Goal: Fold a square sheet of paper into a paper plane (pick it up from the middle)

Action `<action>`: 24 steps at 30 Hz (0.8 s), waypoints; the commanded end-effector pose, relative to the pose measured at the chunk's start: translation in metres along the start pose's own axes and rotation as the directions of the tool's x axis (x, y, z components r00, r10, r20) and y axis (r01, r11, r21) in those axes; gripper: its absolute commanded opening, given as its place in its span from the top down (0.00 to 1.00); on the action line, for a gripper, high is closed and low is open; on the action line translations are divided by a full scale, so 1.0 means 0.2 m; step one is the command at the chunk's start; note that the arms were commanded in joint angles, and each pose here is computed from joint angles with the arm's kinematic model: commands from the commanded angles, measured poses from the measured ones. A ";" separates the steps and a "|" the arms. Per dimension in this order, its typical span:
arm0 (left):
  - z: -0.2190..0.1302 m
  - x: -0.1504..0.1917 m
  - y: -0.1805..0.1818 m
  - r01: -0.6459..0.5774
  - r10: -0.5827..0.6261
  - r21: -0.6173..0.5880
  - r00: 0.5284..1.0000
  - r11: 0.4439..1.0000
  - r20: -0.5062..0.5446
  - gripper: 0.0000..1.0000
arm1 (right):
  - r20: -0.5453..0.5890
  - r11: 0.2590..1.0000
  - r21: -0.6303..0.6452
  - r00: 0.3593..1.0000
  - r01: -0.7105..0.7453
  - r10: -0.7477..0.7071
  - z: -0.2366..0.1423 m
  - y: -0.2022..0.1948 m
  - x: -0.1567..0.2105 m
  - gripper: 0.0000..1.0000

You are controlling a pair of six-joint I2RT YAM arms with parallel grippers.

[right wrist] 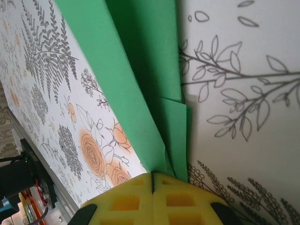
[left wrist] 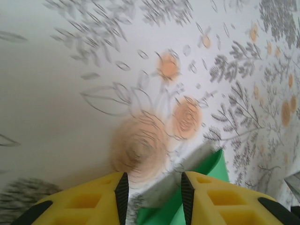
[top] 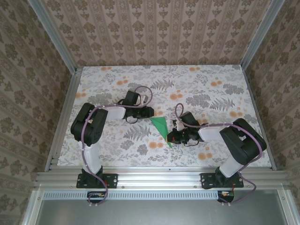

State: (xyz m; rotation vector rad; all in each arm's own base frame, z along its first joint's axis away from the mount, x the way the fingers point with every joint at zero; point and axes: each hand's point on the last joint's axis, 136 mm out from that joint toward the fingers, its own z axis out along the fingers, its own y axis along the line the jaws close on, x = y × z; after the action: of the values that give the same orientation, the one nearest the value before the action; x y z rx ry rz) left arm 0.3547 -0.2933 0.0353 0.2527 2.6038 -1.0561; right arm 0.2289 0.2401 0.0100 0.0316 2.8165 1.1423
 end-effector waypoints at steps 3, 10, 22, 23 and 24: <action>-0.13 -0.07 -0.07 -0.026 0.026 0.001 1.000 1.000 -0.016 0.59 | -0.051 0.995 0.077 0.996 -0.066 0.070 -0.08 -0.05 0.12 0.88; -0.34 0.01 -0.20 0.031 -0.027 -0.137 0.999 0.990 0.031 0.50 | 0.179 0.994 0.082 0.980 0.070 -0.084 -0.39 0.15 -0.06 0.75; -0.23 0.44 -0.33 0.169 -0.169 -0.238 0.985 0.956 0.021 0.40 | 0.105 0.987 0.132 0.989 0.089 -0.103 -0.29 0.05 -0.12 0.58; -0.22 0.45 -0.34 0.166 -0.168 -0.240 0.986 0.956 0.013 0.39 | 0.081 0.988 0.132 0.993 0.079 -0.090 -0.26 0.03 -0.11 0.58; -0.20 0.45 -0.35 0.166 -0.170 -0.239 0.985 0.957 0.004 0.40 | 0.069 0.990 0.119 0.994 0.080 -0.089 -0.24 0.04 -0.11 0.57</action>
State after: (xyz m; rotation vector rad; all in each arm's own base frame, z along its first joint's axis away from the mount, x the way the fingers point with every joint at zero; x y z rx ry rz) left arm 0.2392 -0.3073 0.0788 0.0877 2.7664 -0.7994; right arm 0.2402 0.1977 0.0457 0.0334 2.7997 0.8663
